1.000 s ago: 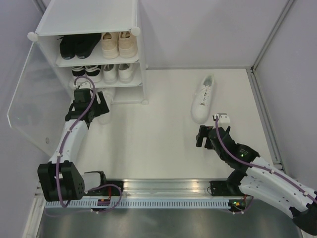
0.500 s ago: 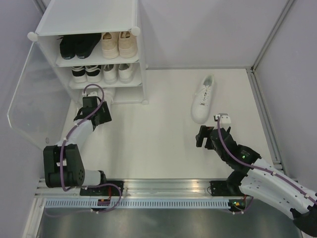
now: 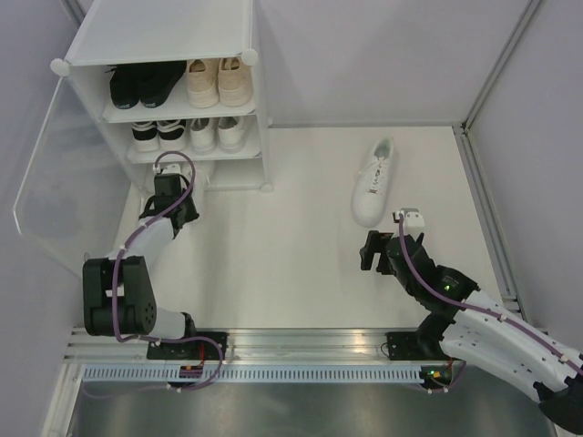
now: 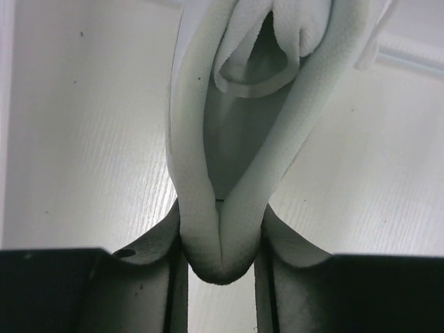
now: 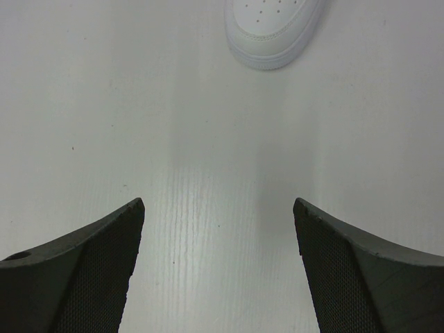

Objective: Place and organize the shoes in the shoe cabinet

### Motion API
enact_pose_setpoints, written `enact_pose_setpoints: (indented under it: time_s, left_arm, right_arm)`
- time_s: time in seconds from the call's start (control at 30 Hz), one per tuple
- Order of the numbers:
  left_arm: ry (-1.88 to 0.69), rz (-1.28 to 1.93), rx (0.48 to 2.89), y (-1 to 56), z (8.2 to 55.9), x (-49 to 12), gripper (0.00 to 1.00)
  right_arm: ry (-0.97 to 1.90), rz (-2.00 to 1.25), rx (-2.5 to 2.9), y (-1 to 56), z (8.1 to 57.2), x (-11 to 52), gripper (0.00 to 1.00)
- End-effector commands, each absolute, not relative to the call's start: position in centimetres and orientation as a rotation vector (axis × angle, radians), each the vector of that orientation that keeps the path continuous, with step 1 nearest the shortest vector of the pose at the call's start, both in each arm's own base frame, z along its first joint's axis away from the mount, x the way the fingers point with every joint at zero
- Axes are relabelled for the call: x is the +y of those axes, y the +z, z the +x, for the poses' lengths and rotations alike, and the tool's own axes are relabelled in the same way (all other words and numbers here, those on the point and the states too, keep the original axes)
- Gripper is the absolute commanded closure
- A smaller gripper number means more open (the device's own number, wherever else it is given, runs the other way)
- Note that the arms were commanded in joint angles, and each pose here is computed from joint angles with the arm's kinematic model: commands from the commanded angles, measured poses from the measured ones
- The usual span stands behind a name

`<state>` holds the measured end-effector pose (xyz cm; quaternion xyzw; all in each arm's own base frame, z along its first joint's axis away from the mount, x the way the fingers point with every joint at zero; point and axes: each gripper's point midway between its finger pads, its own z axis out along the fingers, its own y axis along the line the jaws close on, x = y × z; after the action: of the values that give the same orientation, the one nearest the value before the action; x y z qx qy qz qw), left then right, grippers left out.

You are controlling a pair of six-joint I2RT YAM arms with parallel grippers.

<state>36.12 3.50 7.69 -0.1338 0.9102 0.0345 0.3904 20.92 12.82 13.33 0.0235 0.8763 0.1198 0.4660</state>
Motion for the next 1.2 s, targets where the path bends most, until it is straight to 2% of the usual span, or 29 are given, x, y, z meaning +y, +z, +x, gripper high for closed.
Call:
enact_pose_setpoints:
  time_s: [0.0, 0.1, 0.5, 0.73, 0.83, 1.0, 1.17]
  left_arm:
    - [0.053, -0.358, 2.018, 14.5, 41.2, 3.9, 0.89]
    - [0.070, -0.426, 1.993, 14.8, 41.9, 4.6, 0.97]
    - [0.096, -0.521, 1.934, 15.5, 46.9, 5.9, 0.96]
    - [0.041, -0.539, 1.903, 14.9, 49.2, 5.5, 0.87]
    - [-0.002, -0.520, 1.879, 15.1, 49.8, 4.9, 0.80]
    - [-0.017, -0.463, 1.859, 15.0, 49.6, 4.5, 0.60]
    - [0.010, -0.483, 1.865, 14.2, 47.6, 5.1, 0.54]
  right_arm:
    - [0.299, 0.062, 2.135, 13.5, 21.4, 13.1, 0.09]
    - [0.288, 0.057, 2.147, 13.2, 21.4, 13.1, 0.08]
    - [0.262, 0.061, 2.158, 13.0, 21.5, 12.9, 0.09]
    - [0.247, 0.062, 2.167, 12.7, 21.5, 12.8, 0.09]
    - [0.236, 0.065, 2.172, 12.6, 21.6, 12.7, 0.09]
    - [0.225, 0.058, 2.184, 12.3, 21.6, 12.7, 0.09]
    - [0.229, 0.058, 2.179, 12.4, 21.6, 12.7, 0.09]
